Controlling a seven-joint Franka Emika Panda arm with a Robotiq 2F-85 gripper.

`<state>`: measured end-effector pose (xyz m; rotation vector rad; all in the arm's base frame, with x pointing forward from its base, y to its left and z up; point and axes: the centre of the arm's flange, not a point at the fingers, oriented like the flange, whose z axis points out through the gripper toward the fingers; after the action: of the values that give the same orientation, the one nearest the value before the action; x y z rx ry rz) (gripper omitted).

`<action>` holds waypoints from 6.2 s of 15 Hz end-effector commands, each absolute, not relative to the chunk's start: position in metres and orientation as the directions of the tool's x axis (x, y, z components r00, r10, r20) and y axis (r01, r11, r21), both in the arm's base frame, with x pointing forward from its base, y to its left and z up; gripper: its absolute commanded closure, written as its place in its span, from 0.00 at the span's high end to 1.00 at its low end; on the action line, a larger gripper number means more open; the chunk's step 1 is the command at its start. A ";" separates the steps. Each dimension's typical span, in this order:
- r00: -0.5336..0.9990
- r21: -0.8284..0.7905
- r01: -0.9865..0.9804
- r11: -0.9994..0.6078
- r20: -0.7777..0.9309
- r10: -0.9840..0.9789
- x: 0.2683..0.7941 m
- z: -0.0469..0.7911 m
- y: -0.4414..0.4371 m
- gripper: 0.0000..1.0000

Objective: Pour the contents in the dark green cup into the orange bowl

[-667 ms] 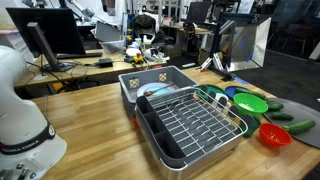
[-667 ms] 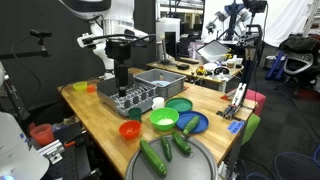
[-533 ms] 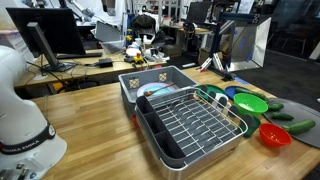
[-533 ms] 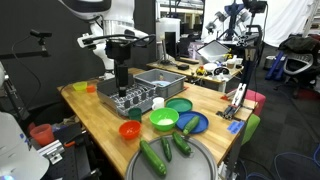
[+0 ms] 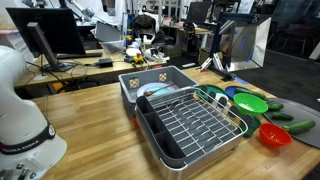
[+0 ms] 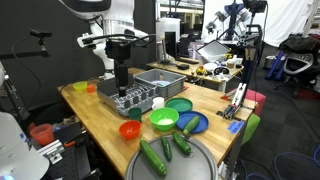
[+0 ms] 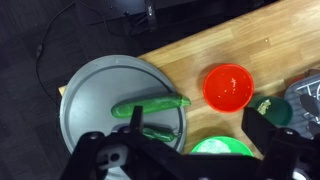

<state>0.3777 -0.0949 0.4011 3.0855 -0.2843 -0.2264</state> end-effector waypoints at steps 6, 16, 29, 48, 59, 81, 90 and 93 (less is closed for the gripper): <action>0.996 -0.004 -0.046 -0.999 -0.076 -0.046 0.412 0.384 -0.050 1.00; 0.963 -0.027 0.269 -0.963 0.031 0.268 0.437 0.357 0.010 1.00; 0.791 -0.167 0.612 -0.773 0.121 0.600 0.440 0.328 0.046 1.00; 0.537 -0.221 0.839 -0.497 0.199 0.819 0.420 0.259 0.053 1.00; 0.427 -0.078 0.901 -0.427 0.328 0.842 0.419 0.217 0.041 1.00; 0.460 -0.030 0.871 -0.491 0.401 0.792 0.410 0.182 -0.003 1.00; 0.451 -0.063 0.883 -0.466 0.393 0.801 0.429 0.159 0.000 1.00; 0.447 -0.070 0.886 -0.458 0.390 0.805 0.434 0.153 0.002 1.00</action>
<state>0.4279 0.0030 0.1633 2.8966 1.6982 0.4947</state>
